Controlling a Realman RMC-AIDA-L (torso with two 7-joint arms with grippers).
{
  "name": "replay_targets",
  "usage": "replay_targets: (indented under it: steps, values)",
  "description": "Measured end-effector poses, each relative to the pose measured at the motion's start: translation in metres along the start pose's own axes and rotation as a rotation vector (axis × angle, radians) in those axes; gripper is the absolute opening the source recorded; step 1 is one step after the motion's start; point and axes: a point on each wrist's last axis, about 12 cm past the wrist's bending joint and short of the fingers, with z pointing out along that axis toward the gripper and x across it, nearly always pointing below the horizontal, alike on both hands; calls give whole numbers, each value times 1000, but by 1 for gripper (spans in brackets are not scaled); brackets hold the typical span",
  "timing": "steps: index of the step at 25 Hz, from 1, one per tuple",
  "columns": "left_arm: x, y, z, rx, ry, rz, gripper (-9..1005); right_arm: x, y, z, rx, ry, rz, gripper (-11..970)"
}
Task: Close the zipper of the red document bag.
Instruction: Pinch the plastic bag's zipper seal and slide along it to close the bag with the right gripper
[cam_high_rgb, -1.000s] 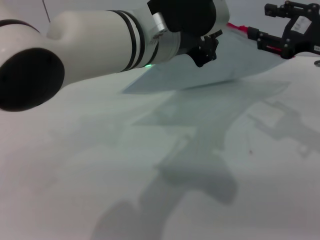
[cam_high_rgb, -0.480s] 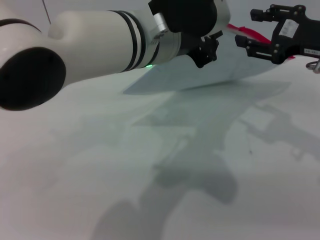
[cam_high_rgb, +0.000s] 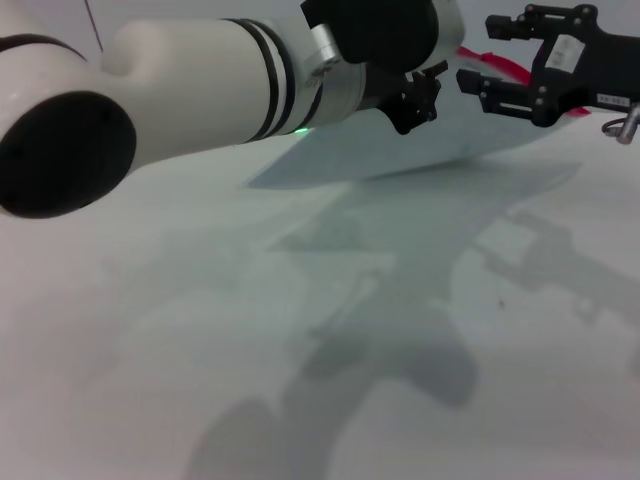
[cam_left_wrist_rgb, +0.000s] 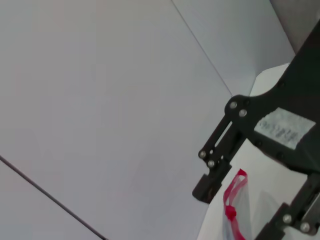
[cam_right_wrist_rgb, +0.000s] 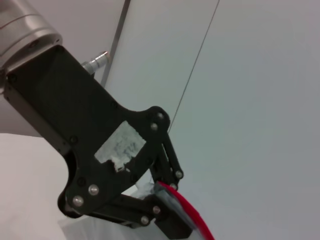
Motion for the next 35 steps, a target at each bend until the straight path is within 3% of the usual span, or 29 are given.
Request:
replay_targets:
  steps: [35]
  values:
    - [4,-2,2,7,16,4,57,4,-1,5,-2,49,30,438]
